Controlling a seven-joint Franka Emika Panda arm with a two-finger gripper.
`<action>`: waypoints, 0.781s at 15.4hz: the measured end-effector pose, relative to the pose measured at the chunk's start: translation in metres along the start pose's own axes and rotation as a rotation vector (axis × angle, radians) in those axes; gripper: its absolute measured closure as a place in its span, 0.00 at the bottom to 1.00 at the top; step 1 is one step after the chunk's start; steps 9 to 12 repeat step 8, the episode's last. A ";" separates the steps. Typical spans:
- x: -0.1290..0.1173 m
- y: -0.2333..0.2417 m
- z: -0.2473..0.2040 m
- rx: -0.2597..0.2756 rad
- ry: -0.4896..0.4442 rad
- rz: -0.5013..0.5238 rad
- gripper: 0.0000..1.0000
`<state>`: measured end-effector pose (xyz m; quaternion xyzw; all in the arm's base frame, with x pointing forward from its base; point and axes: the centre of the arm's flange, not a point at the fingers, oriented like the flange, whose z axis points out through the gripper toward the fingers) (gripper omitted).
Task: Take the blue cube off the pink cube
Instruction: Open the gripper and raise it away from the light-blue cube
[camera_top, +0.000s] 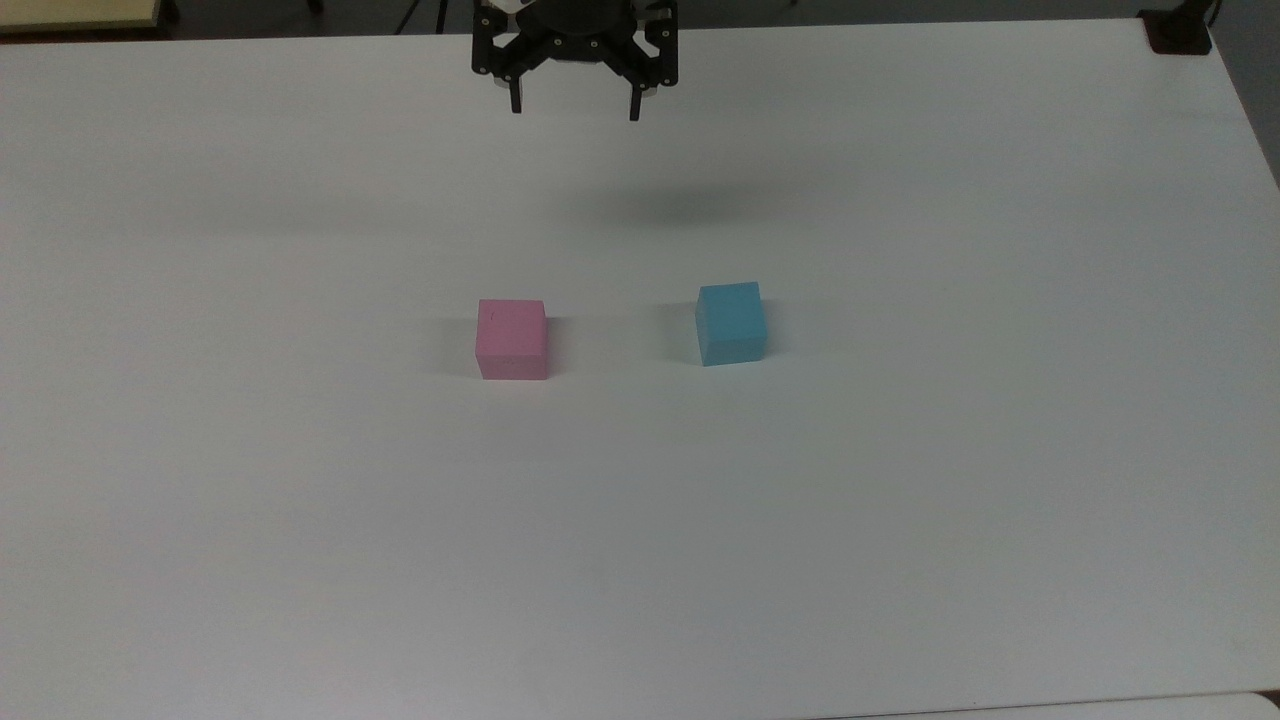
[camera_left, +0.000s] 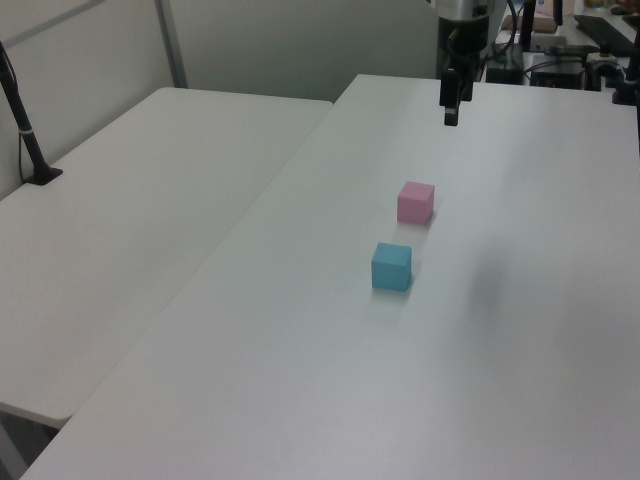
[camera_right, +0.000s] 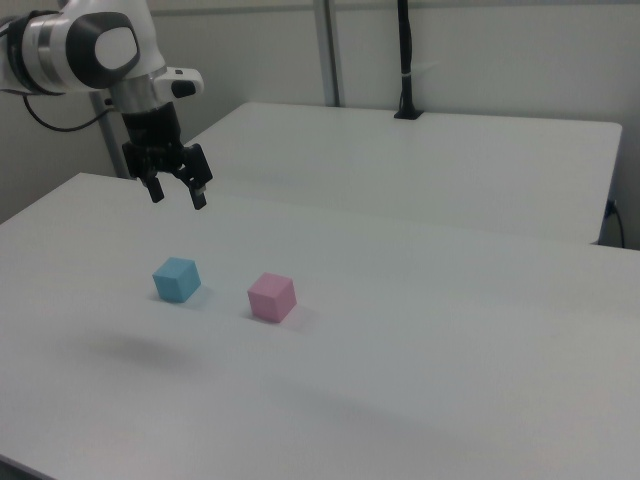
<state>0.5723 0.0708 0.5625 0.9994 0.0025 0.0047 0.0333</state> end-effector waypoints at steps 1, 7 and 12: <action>-0.001 0.000 -0.001 0.001 0.000 0.001 0.00; -0.002 0.004 -0.005 0.027 0.003 0.015 0.00; -0.003 0.004 -0.005 0.034 0.003 0.018 0.00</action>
